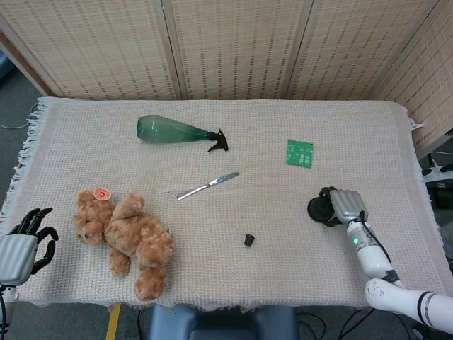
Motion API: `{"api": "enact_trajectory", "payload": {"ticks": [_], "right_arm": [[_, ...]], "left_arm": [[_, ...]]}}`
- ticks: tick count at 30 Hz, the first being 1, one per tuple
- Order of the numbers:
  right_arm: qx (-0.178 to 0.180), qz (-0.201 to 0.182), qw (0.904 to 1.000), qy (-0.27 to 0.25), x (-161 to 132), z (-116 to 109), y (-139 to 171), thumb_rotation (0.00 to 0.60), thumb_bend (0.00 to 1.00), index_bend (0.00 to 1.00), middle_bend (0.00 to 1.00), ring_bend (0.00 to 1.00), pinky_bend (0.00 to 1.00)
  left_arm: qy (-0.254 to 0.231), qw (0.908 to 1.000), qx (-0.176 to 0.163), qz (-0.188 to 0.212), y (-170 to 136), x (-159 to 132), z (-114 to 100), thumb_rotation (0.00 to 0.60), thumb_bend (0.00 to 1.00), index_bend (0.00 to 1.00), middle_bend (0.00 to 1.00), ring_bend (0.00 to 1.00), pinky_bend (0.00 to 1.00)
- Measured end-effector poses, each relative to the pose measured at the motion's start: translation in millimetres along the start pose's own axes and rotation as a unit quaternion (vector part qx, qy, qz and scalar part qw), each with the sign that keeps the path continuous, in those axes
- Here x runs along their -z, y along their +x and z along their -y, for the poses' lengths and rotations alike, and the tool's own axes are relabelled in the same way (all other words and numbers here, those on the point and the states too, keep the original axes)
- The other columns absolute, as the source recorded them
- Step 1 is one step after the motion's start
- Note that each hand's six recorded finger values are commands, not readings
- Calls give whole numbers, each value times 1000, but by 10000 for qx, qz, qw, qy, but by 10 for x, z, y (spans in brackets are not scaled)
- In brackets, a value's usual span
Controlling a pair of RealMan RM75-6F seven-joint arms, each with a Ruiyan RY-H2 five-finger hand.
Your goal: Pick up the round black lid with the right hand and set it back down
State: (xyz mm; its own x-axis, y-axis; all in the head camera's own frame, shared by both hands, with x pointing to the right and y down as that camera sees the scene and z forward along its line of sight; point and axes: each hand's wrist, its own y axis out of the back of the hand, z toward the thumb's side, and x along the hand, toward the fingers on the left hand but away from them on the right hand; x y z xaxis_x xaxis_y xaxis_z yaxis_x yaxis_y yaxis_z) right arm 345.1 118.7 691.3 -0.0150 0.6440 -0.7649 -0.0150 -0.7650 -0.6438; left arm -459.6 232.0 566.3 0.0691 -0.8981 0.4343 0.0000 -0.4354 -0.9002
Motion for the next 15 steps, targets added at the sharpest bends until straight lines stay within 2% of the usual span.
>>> {"api": "enact_trajectory", "payload": {"ticks": [7,15], "right_arm": [[81,104,9999,82,28,0,-6,600,145,410,343,474,622],[272,149,9994,147,46,-34,6,600,145,466,384,516,630]], "left_arm": [[16,10000,10,6,1,-3,5,600,531,535,124,100,389],[15,10000,13,-1,4,-1,7,600,531,535,123,100,389]]}}
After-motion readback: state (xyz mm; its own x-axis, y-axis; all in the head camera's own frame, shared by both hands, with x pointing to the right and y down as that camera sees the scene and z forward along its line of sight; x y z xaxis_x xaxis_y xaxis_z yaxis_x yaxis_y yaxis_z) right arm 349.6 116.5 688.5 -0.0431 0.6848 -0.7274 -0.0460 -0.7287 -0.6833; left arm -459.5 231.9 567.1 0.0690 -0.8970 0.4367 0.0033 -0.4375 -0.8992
